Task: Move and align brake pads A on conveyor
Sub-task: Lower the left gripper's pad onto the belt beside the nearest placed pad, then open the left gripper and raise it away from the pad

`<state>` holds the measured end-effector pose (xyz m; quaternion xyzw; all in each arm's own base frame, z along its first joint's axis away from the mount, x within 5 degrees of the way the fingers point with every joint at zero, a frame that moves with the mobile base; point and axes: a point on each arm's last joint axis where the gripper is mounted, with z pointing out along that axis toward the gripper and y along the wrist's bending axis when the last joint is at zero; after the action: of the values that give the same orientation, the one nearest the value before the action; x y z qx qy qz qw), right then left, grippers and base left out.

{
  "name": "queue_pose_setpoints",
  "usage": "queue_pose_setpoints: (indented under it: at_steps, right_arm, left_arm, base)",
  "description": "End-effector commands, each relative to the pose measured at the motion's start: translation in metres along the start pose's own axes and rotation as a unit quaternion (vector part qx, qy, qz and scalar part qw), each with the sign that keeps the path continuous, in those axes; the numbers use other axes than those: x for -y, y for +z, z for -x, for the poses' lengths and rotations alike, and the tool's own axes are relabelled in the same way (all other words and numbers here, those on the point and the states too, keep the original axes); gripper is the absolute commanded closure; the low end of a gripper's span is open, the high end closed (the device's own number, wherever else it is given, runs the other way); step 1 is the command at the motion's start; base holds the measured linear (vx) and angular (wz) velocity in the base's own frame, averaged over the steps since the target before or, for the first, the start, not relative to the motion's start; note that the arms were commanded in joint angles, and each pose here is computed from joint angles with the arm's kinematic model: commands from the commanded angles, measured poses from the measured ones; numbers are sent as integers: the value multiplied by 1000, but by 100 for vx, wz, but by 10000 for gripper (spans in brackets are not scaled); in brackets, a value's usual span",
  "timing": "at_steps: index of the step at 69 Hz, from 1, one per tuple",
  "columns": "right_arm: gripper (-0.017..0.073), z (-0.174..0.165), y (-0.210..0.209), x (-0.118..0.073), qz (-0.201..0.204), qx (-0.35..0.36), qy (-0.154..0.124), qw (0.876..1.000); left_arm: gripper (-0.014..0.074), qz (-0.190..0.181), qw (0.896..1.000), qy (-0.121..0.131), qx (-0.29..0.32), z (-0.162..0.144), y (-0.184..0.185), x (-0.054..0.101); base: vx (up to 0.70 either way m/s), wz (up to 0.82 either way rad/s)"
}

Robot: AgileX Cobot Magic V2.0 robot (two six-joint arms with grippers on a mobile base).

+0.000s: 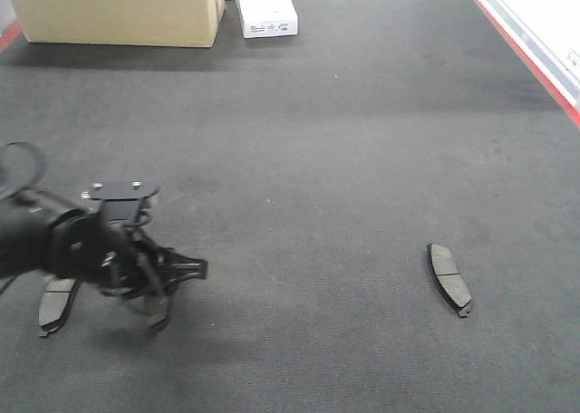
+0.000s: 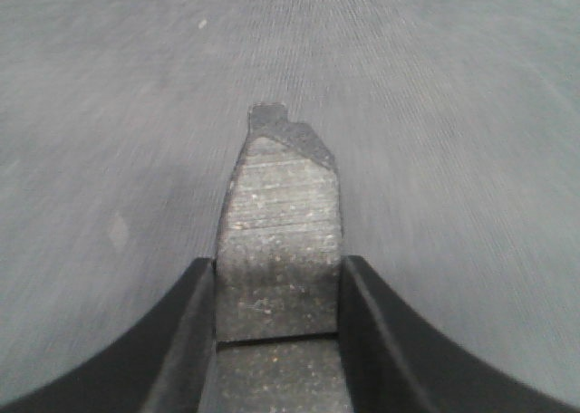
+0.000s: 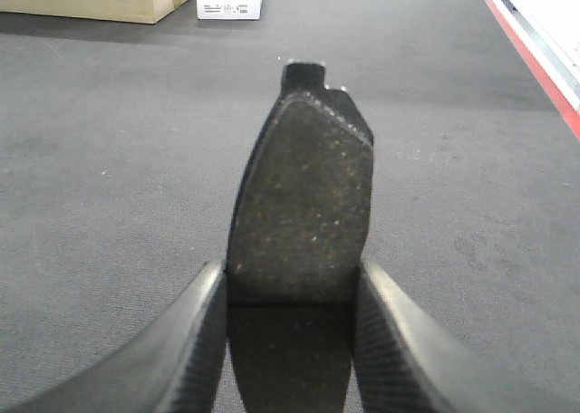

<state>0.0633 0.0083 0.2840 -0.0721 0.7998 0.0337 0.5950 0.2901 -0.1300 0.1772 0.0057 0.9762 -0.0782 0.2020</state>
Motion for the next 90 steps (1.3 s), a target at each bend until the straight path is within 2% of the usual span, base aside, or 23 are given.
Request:
queue_pose_setpoints:
  at_steps: [1,9,17,25,36,53,59,69,77,90]
  right_arm:
    - [561,17,-3,1,-3,58,-9,998]
    - [561,17,-3,1,-3,58,-9,998]
    - [561,17,-3,1,-3,58,-9,998]
    - [561,17,-3,1,-3,58,-9,998]
    - [561,17,-3,1,-3,58,-9,998]
    - [561,17,-3,1,-3,58,-9,998]
    - [561,17,-3,1,-3,58,-9,998]
    - [561,17,-3,1,-3,58,-9,998]
    - [561,17,-3,1,-3,58,-9,998]
    - [561,17,-3,1,-3,58,-9,998]
  left_arm:
    - [342,-16,999,-6,27,19,-3,10]
    - [212,-1,1000,-4,-2,21,11,12]
    - [148,1,1000,2,-2,24,8,13]
    - [143,-2,1000,14,21,29,-13,13]
    - [142,-4,997,41,70,31,-62,14]
    - [142,-28,988,69,138,13,-135,16]
    - [142,-31,984,84,157,-4,-151,11]
    - [142,-57,978,80,184,-35,-168,-3]
    - [142,-79,967,82,228,-59,-183,-16]
    - [142,-91,949,102,283,-96,-199,-39]
  base:
    - [0,0]
    - [0,0]
    - [0,0]
    - [0,0]
    - [0,0]
    - [0,0]
    - [0,0]
    - [0,0]
    - [0,0]
    - [0,0]
